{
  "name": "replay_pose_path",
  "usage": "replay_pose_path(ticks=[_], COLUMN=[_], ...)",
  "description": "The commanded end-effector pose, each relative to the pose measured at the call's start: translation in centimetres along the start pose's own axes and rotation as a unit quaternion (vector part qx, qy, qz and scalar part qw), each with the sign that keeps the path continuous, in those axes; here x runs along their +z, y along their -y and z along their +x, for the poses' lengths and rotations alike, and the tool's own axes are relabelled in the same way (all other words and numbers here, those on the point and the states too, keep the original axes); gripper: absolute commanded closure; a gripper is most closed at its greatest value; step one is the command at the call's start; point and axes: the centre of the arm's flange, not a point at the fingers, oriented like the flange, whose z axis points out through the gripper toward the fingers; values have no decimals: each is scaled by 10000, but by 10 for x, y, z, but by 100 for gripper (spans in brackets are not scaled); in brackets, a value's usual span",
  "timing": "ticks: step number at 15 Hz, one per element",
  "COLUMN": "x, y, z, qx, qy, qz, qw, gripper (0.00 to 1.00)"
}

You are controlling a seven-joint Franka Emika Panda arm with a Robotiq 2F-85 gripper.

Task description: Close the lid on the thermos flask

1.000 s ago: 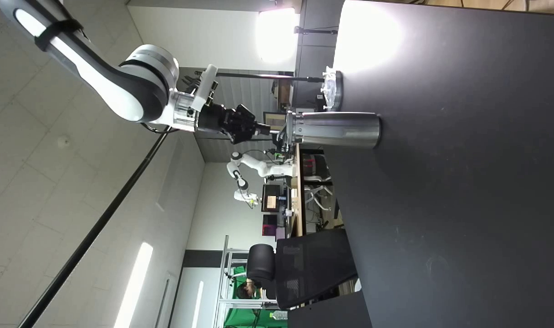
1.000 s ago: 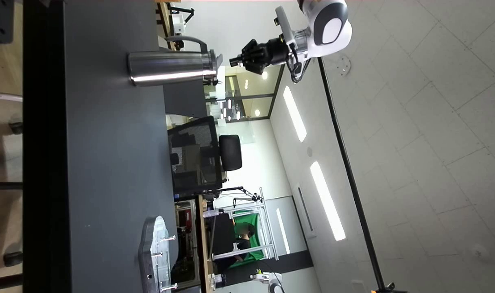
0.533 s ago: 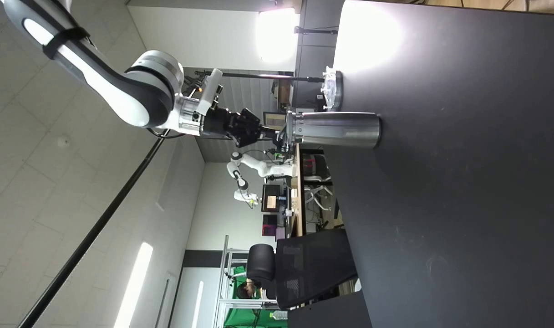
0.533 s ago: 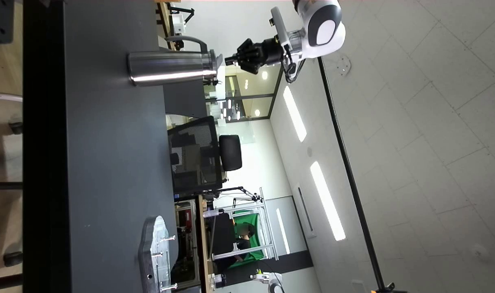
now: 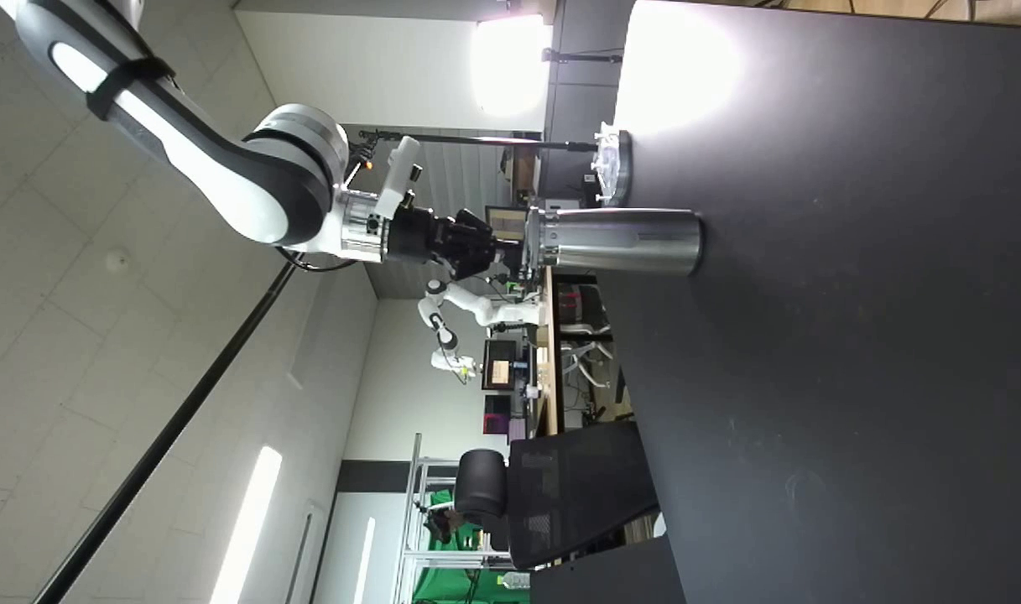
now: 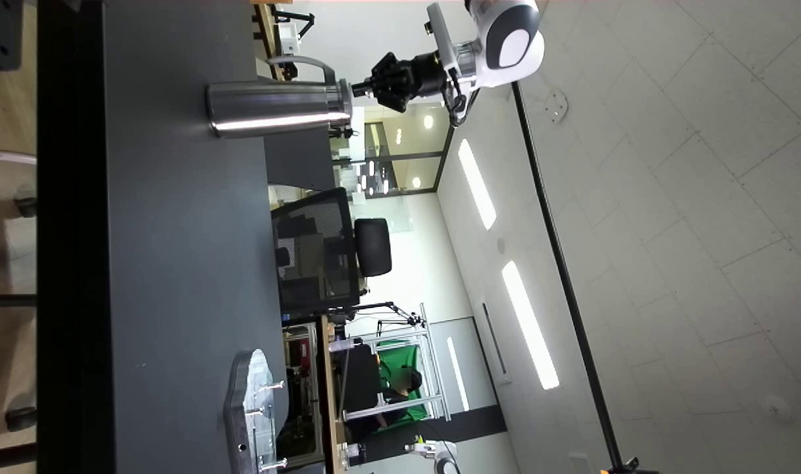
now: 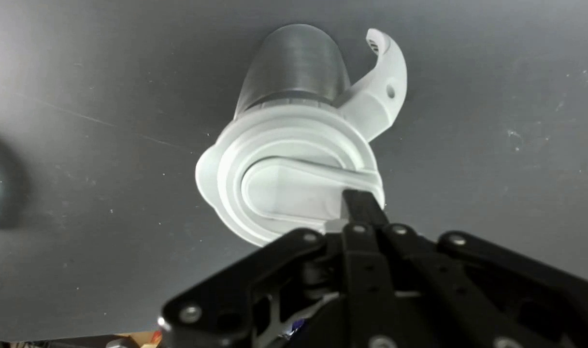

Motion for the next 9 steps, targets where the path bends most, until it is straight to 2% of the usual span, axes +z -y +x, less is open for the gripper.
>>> replay_pose_path(ticks=[1, 9], x=[13, 16], y=[10, 17], z=[-5, -7], qx=[-173, -473], qy=[130, 174], qz=[-157, -341], qw=[9996, 9981], gripper=[100, 100])
